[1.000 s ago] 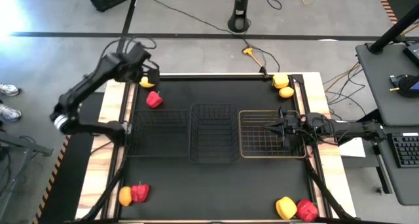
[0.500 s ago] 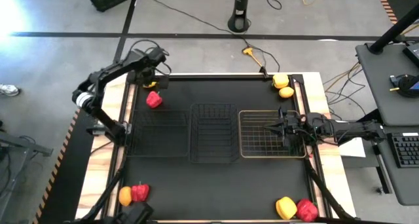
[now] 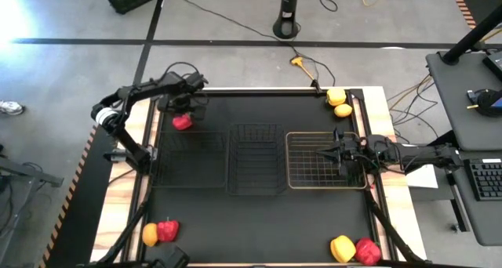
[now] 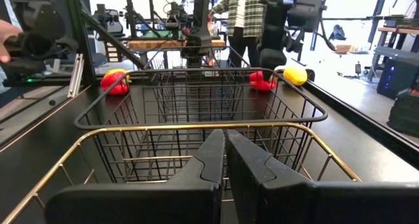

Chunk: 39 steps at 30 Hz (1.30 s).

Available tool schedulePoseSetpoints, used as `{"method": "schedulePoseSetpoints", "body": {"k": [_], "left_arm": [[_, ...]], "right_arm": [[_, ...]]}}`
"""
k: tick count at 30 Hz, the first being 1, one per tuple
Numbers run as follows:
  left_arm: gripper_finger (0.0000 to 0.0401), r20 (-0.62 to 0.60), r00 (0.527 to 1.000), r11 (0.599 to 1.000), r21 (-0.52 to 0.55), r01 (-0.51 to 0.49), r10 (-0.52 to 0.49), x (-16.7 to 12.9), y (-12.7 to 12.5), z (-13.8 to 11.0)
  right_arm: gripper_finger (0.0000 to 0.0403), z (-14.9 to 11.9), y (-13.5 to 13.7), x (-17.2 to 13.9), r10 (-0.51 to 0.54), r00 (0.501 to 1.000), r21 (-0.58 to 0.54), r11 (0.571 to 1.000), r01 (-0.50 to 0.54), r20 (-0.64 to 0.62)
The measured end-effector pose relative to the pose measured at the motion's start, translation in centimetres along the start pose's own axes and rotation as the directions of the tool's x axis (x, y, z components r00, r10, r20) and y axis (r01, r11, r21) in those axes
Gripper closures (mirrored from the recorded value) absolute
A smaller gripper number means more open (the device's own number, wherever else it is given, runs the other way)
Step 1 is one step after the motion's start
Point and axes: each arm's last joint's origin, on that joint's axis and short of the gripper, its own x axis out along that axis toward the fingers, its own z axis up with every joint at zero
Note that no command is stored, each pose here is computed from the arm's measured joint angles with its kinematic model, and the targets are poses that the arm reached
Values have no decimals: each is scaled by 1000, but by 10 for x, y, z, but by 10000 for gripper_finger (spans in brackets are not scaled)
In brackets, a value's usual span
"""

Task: Sort produce into baskets
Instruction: Put the top red bell pepper into the left black wire basket

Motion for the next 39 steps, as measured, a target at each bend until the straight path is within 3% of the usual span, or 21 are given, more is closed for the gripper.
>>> {"method": "schedulePoseSetpoints", "body": {"k": [14,24,31,39], "left_arm": [[68,26,1000,1000,0,7,-7,8,-1,-1],[42,16,999,987,157,35,-38,7,-1,1],[38,23,998,982,182,49,-54,-9,-2,7],[38,-64,994,969,227,100,-87,-6,0,0]], "right_arm": [[392,0,0,0,0,1000,0,1000,0,0],[392,0,0,0,0,1000,0,1000,0,0],[392,0,0,0,0,1000,0,1000,0,0],[392,0,0,0,0,1000,0,1000,0,0]]}}
